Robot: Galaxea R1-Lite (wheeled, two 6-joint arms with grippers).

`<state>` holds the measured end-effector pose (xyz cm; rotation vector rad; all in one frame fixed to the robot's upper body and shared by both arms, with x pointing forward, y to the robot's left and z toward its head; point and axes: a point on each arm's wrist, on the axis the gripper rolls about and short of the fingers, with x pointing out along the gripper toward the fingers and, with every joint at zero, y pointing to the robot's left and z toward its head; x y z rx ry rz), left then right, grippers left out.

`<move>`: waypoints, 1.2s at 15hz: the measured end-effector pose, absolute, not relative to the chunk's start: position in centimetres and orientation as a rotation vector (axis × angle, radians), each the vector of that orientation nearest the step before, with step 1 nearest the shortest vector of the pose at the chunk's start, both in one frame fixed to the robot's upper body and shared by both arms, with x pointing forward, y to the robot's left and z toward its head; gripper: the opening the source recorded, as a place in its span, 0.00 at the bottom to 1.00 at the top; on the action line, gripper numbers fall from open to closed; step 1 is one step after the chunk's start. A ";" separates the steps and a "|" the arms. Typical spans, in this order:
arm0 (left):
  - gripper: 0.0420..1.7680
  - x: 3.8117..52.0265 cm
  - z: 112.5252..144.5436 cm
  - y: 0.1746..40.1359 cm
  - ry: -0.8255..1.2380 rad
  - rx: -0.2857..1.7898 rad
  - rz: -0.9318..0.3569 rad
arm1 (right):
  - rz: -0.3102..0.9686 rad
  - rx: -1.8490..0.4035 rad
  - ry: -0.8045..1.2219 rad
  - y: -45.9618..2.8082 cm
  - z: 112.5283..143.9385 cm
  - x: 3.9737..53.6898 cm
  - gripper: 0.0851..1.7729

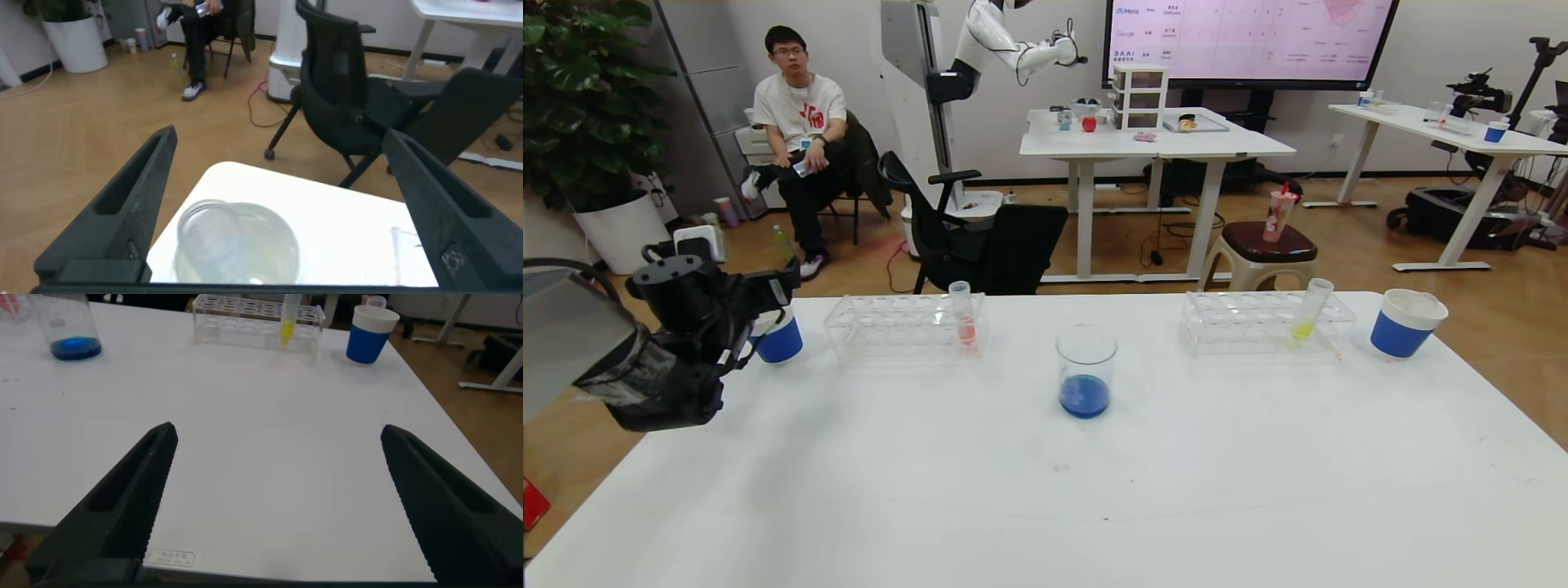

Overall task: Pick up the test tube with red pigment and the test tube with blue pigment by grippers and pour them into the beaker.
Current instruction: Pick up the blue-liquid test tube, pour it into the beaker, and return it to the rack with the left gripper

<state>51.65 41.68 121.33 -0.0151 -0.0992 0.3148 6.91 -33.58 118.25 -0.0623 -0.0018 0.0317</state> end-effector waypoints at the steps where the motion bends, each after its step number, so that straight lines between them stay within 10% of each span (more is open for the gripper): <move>1: 0.99 51.7 122.2 40.4 -0.107 -0.016 0.285 | 0.032 -0.062 -0.002 -33.6 118.2 6.9 0.98; 8: 0.99 49.0 128.8 30.0 -0.170 0.010 0.042 | 0.032 -0.062 -0.002 -33.6 118.2 6.9 0.98; 18: 0.99 32.4 138.4 31.5 -0.125 0.152 0.063 | 0.031 -0.063 -0.002 -33.6 118.3 6.9 0.98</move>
